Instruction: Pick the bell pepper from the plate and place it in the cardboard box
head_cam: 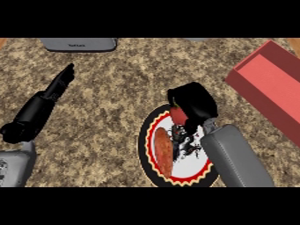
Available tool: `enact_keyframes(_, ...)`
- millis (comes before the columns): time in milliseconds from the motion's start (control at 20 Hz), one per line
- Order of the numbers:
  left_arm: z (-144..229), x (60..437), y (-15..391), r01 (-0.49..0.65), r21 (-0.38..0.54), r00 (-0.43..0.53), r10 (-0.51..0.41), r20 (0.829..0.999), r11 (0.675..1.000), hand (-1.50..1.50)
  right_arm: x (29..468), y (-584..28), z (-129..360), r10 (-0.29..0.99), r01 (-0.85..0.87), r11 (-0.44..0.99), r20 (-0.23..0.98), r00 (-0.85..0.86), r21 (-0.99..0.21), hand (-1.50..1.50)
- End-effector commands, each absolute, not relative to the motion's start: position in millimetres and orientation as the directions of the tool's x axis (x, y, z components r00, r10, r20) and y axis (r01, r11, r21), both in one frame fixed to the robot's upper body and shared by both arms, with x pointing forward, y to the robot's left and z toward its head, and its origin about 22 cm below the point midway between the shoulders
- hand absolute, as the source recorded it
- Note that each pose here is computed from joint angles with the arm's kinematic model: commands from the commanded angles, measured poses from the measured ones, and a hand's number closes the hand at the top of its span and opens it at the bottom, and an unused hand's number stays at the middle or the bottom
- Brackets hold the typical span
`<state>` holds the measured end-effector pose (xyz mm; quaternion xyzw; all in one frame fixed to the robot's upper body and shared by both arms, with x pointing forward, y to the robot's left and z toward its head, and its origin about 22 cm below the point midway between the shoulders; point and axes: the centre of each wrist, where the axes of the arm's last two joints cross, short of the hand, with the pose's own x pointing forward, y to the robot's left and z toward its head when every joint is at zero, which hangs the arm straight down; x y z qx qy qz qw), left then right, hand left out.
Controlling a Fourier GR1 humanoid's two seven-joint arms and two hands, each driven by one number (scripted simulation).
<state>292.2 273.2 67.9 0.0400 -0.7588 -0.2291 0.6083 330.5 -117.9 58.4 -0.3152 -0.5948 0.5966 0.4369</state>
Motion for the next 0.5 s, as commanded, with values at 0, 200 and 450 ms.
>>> enact_keyframes(0, 71.6, 282.1, 270.8, 0.223, 0.399, -0.246, -0.345, 0.906, 0.889, 0.00, 336.9, -136.0, 79.5, 0.891, -0.043, 0.154, 0.158, -0.426, -0.987, 1.50)
enact_keyframes(200, 55.4, 302.5, 267.9, 0.214, 0.393, -0.228, -0.345, 0.910, 0.894, 0.00, 330.2, -123.4, 148.6, 0.886, 0.089, 0.183, 0.125, -0.447, -0.979, 1.50)
enact_keyframes(450, 48.7, 282.7, 259.9, 0.211, 0.398, -0.241, -0.347, 0.907, 0.893, 0.00, 315.0, -139.7, 182.3, 0.937, 0.225, 0.288, 0.225, -0.268, -0.931, 1.50)
